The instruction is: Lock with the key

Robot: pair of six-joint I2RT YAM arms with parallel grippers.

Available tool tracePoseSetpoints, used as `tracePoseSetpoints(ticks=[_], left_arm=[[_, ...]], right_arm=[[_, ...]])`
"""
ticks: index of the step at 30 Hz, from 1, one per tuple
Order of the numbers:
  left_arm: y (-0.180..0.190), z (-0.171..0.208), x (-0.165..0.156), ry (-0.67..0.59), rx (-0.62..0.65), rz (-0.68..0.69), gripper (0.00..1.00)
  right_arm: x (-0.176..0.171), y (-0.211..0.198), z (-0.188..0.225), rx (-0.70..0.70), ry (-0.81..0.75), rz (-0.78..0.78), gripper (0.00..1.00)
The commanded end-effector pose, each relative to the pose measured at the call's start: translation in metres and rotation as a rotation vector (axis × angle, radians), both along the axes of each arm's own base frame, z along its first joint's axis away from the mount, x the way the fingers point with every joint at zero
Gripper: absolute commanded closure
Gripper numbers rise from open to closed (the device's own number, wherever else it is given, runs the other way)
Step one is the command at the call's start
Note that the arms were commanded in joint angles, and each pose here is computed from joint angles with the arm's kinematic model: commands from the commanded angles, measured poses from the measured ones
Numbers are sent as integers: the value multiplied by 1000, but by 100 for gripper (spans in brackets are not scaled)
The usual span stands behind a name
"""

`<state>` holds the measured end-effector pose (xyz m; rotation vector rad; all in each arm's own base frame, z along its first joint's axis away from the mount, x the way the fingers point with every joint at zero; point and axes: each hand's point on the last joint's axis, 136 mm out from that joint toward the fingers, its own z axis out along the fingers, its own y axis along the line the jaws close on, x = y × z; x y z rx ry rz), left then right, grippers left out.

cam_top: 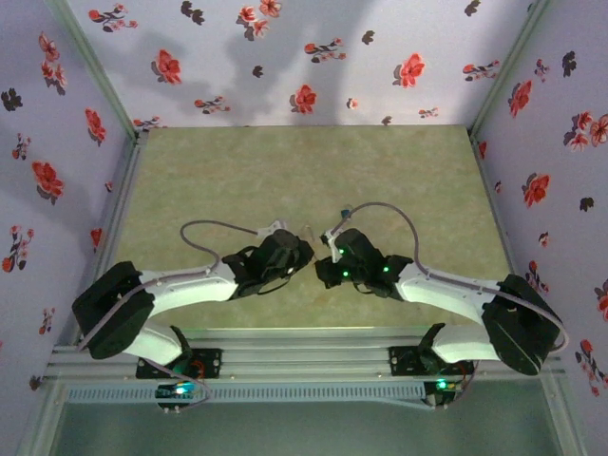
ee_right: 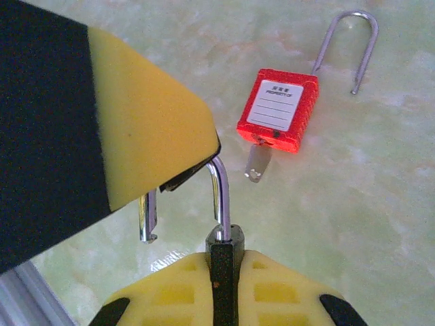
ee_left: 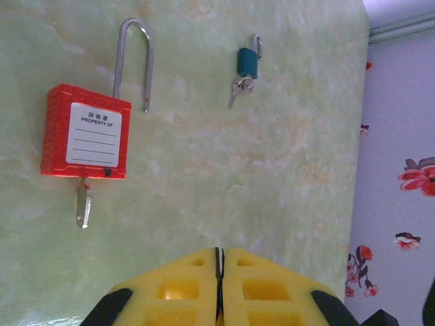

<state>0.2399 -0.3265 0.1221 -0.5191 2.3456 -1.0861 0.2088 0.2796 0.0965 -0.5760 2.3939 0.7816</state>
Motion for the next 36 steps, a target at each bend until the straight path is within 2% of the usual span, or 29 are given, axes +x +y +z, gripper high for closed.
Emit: tracePoseSetpoints(ticks=[1, 19, 26, 27, 36], left_arm=[[10, 5, -5, -37, -2, 3, 100], [54, -3, -25, -169, -26, -20, 100], [64, 5, -30, -234, -62, -22, 100], [69, -4, -33, -226, -49, -23, 100], [68, -2, -34, -255, -67, -36, 100]], right_arm=[[1, -2, 12, 36, -27, -12, 100], [-53, 24, 76, 408, 13, 237, 100], [-60, 28, 88, 478, 37, 277, 100], [-60, 29, 89, 486, 42, 275, 100], [-55, 36, 97, 534, 84, 254, 100]])
